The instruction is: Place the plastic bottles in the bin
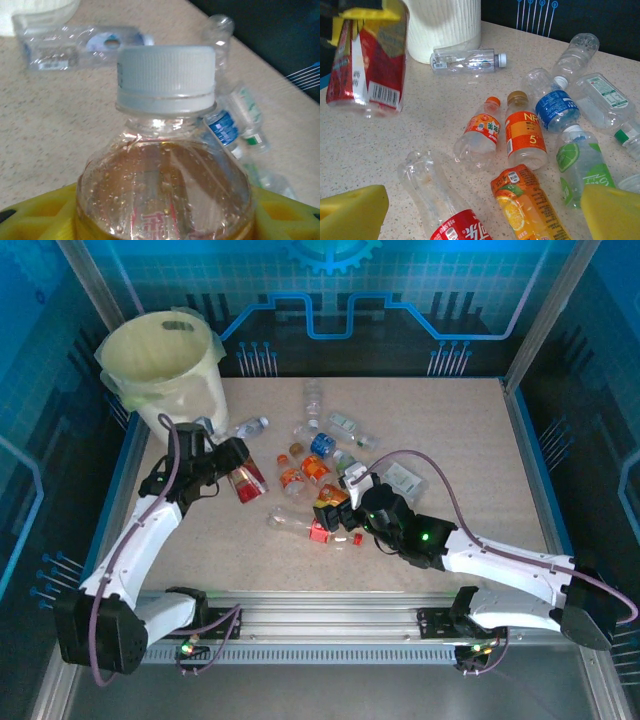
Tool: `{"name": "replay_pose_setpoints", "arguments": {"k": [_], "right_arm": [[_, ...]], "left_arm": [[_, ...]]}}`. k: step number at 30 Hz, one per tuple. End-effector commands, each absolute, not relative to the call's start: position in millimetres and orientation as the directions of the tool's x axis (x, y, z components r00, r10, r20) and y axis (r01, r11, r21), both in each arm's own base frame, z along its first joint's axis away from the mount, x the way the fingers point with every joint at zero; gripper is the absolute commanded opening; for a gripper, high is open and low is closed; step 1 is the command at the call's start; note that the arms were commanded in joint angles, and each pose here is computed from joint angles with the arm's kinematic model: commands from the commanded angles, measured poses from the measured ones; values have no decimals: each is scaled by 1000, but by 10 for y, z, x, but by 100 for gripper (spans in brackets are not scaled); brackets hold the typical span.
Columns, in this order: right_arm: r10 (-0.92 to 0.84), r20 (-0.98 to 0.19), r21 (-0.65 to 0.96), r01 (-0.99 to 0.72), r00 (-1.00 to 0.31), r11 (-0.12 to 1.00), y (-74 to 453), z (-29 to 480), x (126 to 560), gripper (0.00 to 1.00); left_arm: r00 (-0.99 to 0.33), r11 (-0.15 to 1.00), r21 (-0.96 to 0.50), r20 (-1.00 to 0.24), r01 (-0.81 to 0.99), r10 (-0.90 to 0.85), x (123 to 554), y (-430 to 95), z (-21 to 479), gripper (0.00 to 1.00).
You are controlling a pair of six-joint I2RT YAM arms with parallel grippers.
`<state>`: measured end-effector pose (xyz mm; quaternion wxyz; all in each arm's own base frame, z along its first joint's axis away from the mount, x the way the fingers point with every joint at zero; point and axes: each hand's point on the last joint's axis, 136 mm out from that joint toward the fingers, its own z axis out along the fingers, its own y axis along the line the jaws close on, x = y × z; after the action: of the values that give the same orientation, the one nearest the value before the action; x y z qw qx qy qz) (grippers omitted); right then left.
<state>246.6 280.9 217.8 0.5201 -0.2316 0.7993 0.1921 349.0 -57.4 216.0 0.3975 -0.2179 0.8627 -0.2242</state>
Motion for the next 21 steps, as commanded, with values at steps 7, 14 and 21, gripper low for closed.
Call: {"name": "replay_pose_setpoints", "arguments": {"k": [7, 14, 21], "right_arm": [[-69, -966, 89, -569, -251, 818, 2939, 2592, 2585, 100], [-49, -977, 82, -580, -207, 811, 3080, 2838, 2701, 100], [-42, -968, 105, -558, -245, 823, 3081, 2872, 2754, 100]], "left_arm": [[-254, 794, -607, -771, 17, -584, 3759, -491, 3583, 45], [63, 840, -542, -839, -21, -540, 3913, -119, 4317, 45], [249, 869, -486, -856, -91, -453, 4084, 296, 4902, 46]]}}
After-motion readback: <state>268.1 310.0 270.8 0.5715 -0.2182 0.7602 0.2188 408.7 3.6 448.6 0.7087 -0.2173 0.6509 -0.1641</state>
